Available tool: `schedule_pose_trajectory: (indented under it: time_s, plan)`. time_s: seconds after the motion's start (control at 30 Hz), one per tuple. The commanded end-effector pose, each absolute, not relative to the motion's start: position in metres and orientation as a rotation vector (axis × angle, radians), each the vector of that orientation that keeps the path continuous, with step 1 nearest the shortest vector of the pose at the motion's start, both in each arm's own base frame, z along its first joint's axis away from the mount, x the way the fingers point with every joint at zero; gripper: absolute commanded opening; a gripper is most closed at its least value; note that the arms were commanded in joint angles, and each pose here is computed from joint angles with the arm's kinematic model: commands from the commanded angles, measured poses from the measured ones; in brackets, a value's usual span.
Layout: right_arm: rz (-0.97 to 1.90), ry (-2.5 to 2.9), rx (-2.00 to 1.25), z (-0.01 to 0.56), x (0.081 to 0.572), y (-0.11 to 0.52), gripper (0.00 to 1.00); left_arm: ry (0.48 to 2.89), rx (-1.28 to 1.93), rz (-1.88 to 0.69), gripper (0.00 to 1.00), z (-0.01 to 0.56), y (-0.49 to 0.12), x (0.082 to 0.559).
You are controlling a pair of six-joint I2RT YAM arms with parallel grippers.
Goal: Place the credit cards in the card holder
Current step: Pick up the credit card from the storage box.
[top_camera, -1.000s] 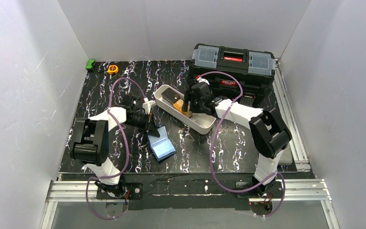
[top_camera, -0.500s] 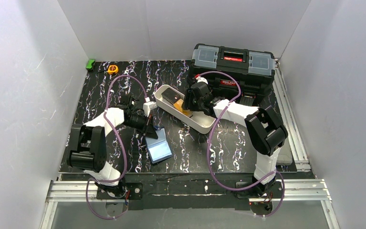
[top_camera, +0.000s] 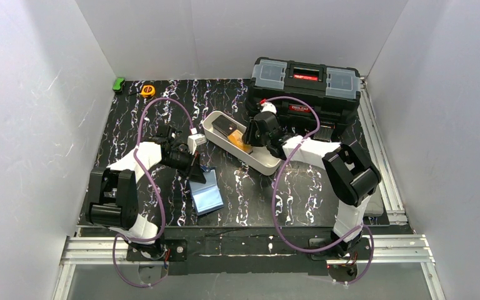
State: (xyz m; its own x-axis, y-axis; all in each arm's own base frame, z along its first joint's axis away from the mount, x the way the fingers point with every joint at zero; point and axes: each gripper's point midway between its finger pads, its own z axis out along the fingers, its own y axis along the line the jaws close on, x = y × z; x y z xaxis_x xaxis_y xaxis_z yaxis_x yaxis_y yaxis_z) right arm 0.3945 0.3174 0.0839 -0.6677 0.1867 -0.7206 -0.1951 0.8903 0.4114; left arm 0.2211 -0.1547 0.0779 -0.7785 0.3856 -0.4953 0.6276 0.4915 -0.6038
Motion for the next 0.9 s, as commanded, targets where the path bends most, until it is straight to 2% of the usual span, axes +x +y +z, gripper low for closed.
schedule_pose_trajectory:
  time_s: [0.0,0.2,0.27,0.47,0.6,0.87]
  plan:
    - [0.495,2.277,0.002,0.065,0.38,0.293,0.44,2.387,0.882,-1.195,0.0,0.093,-0.157,0.218]
    - [0.465,2.283,0.015,0.062,0.365,0.276,0.47,2.371,0.872,-1.228,0.0,0.097,-0.161,0.219]
    - [0.468,2.275,0.025,0.065,0.364,0.275,0.51,2.369,0.87,-1.232,0.0,0.098,-0.161,0.219]
    - [0.602,2.192,0.112,0.095,0.373,0.29,0.83,2.359,0.869,-1.236,0.0,0.103,-0.162,0.219]
    - [0.752,2.112,0.163,0.107,0.38,0.31,0.98,2.344,0.877,-1.233,0.0,0.106,-0.162,0.219]
    - [0.81,2.085,0.232,0.107,0.394,0.332,0.98,2.359,0.829,-1.226,0.0,0.096,-0.163,0.223]
